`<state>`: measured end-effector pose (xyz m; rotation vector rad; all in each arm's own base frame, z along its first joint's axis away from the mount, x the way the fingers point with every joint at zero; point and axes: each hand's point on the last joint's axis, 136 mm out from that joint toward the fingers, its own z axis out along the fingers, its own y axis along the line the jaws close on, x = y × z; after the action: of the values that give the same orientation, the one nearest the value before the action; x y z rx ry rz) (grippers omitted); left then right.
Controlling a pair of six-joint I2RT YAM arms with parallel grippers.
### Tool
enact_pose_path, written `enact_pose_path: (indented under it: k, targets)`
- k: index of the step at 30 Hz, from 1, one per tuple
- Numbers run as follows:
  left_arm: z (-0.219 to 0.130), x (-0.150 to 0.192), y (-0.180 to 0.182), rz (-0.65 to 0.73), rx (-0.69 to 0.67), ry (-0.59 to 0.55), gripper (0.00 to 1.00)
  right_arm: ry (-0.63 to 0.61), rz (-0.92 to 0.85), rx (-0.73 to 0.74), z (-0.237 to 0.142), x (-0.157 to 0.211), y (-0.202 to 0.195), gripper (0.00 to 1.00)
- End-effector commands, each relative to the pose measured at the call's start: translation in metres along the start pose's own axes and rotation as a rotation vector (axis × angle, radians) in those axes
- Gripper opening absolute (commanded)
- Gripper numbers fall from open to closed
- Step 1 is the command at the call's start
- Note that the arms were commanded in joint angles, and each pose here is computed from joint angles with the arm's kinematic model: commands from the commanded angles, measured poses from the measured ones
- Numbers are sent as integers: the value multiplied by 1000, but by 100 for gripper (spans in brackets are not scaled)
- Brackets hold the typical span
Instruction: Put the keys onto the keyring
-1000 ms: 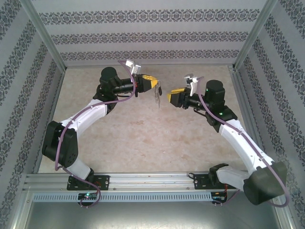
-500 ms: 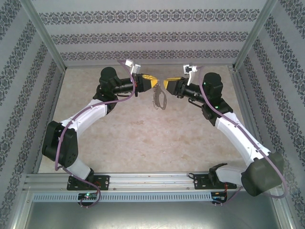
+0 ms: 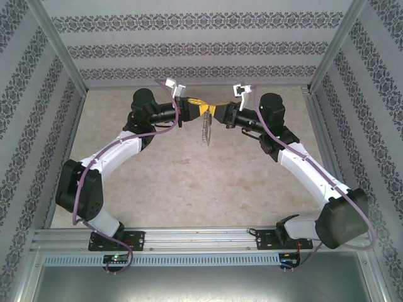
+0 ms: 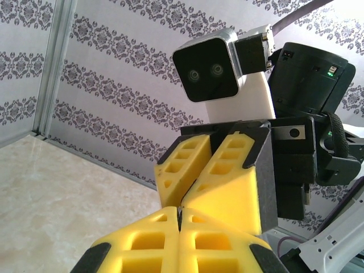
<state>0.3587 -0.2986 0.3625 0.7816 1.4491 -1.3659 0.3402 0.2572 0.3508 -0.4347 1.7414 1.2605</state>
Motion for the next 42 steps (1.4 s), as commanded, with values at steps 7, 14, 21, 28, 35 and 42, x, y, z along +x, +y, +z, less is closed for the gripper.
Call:
enact_pose_path:
  k: [7, 14, 21, 28, 35, 42]
  targets:
    - [1, -18, -24, 77, 57, -32, 0, -4, -73, -35, -1, -11, 14, 0]
    - [-5, -10, -13, 117, -30, 31, 52, 117, -137, 16, -10, -9, -5, 0]
    - [-9, 4, -7, 138, -71, 147, 58, 299, -213, 44, -10, 15, -16, 0]
    - [-12, 19, -5, 127, -75, 232, 58, 359, -259, 40, -16, 16, -10, 0]
    - [-8, 24, -7, 94, -32, 243, 54, 357, -260, -5, -16, 16, 0, 0]
    - [-2, 28, -8, 73, -8, 243, 54, 359, -256, -30, -12, 19, 5, 0]
